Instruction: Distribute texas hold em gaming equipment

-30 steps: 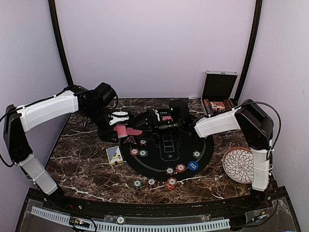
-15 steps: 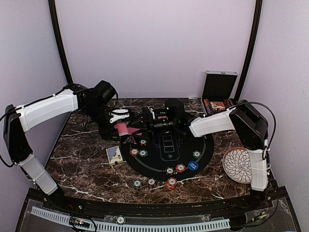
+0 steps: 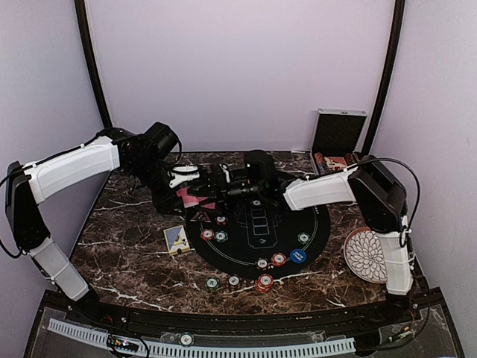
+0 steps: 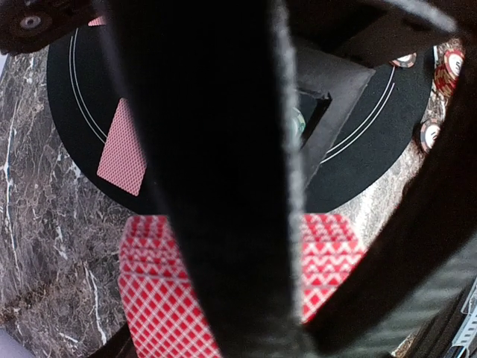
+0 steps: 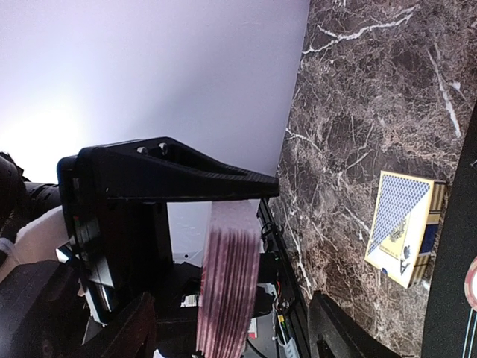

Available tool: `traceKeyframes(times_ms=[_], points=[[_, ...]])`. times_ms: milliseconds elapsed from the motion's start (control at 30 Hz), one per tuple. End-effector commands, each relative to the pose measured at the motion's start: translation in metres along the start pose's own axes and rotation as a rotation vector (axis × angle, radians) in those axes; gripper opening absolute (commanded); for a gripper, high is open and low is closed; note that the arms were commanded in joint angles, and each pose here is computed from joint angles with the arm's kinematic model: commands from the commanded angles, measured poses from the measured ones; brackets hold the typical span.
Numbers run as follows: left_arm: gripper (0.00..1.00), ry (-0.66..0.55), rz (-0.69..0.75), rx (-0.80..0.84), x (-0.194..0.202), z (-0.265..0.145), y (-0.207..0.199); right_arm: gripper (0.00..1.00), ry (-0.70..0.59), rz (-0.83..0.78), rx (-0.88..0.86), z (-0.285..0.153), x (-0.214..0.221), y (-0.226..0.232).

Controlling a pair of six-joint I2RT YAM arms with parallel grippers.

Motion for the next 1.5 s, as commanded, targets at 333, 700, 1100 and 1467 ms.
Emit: traceKeyframes(times_ms=[333,700,1100,1467], points=[[0.05,-0.047,-0.008,0.001,-0.007,-0.012,0.0,0.73,0.002,-0.011,-0.047,0.043,-0.003,0.003],[0.04,-0.041,-0.006,0.002,-0.005,-0.011,-0.001,0.73,-0.007,0.042,-0.015,0.051,-0.007,-0.017],[0.04,-0.034,0.0,-0.009,-0.003,-0.011,-0.002,0.63,-0.104,0.046,0.083,0.011,-0.009,-0.029],[0.03,-0.016,0.007,-0.016,0.001,-0.008,-0.003,0.53,-0.08,0.01,0.054,-0.001,-0.005,-0.01]])
Point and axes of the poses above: each gripper's point midway between its finger pads, its own z axis out along the fingers, its own y axis along the line the jaws close on, x = y × z, the point moved 10 cm from there along -z, back along the fingers, and after that the axes turned 4 degrees about z, right-handed, at the moved point
